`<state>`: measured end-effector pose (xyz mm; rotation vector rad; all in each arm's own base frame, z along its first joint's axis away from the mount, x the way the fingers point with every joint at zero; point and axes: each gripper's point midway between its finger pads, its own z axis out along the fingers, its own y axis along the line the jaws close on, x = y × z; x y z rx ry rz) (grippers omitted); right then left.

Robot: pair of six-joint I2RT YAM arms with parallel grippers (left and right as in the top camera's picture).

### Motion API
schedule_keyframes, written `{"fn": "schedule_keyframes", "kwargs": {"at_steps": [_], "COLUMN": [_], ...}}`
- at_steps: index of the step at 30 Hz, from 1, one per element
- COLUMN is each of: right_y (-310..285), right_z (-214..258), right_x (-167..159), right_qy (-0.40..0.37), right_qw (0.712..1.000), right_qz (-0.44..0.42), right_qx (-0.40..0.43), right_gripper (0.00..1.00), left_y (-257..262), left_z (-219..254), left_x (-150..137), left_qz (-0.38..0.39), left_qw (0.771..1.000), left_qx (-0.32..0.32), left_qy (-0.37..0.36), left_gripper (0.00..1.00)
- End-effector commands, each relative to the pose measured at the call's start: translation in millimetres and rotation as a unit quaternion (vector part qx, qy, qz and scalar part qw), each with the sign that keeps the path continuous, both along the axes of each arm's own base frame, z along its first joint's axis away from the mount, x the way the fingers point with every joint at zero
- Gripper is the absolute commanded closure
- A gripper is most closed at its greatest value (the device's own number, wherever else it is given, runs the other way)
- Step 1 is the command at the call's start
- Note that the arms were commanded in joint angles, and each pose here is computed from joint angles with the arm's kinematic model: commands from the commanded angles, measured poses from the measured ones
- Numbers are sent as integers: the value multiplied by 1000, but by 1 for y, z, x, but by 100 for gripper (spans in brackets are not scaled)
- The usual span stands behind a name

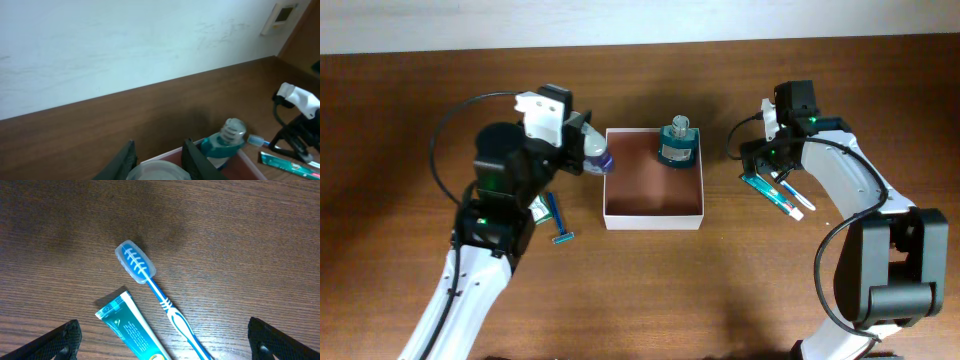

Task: Pack container
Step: 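Lift the soap bottle with the left gripper and carry it over the box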

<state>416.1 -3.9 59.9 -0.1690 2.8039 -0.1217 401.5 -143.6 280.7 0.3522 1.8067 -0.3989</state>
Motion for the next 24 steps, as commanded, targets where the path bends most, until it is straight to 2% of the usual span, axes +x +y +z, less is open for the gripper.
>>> {"fn": "schedule_keyframes", "kwargs": {"at_steps": [1,10,19,24], "right_y": [-3,-3,-3,-3], "right_z": [5,5,5,5], "right_x": [-1,-1,-1,-1], "right_qy": [-6,-6,-6,-6], "right_qw": [1000,1000,1000,1000], "right_qz": [-1,-1,-1,-1], "right_qx": [-5,-5,-5,-5], "right_gripper": [1,1,1,1], "left_y": [-6,-34,-51,-66], "left_z": [24,13,-18,-23], "left_x": [-4,-4,22,31], "left_qz": [35,88,85,58], "left_qw": [999,995,996,997], "left_qx": [-9,-32,-29,-38], "left_qy": [-33,-21,-14,-28], "left_gripper": [69,70,70,70]}}
